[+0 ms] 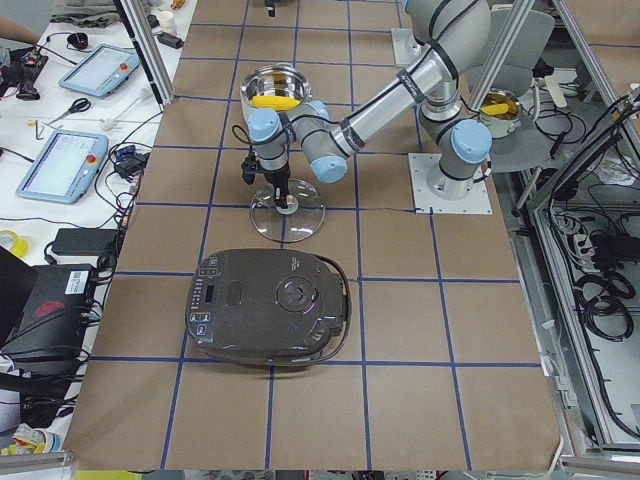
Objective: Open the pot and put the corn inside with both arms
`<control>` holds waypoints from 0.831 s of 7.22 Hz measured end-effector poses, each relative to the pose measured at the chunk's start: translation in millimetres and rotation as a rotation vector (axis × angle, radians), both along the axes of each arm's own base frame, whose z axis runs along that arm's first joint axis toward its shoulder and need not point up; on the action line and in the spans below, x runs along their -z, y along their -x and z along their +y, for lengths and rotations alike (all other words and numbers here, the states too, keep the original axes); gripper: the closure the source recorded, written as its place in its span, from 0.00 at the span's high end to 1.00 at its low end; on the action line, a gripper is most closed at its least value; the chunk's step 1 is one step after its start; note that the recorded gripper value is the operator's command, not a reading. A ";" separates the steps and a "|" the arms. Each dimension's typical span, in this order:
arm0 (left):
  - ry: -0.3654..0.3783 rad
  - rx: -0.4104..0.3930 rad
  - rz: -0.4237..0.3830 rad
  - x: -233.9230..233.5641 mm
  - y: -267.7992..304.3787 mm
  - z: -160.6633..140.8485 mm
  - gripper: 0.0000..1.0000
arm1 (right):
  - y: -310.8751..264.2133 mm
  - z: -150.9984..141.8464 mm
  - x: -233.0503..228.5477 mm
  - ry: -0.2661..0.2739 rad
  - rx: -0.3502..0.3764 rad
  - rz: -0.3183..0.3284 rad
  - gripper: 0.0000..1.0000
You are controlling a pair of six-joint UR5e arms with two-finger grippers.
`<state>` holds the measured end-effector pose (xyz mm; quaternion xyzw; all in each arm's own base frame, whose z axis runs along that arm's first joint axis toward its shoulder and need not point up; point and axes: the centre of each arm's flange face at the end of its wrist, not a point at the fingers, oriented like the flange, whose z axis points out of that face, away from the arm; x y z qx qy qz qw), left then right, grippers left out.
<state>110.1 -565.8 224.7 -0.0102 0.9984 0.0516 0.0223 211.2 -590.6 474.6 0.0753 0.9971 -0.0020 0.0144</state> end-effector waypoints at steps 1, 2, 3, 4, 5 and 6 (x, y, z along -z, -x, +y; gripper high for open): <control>0.007 -0.028 -0.006 -4.6 1.3 -1.8 1.00 | 48.6 7.7 -17.7 -0.010 -0.018 -0.003 1.00; 0.029 -0.051 -0.010 -18.1 10.5 -7.1 1.00 | 89.2 17.9 -26.3 -0.020 -0.036 -0.007 1.00; 0.050 -0.069 -0.005 -45.1 32.7 -17.9 1.00 | 113.5 31.1 -26.9 -0.027 -0.043 -0.008 1.00; 0.044 -0.089 0.002 -85.5 69.3 -34.0 1.00 | 122.0 47.8 -24.7 -0.028 -0.043 -0.004 1.00; 0.025 -0.119 0.006 -130.4 117.6 -46.5 1.00 | 123.6 65.2 -22.3 -0.028 -0.042 0.005 1.00; 0.021 -0.122 0.010 -167.7 170.6 -46.4 1.00 | 122.4 77.4 -17.8 -0.035 -0.026 0.026 1.00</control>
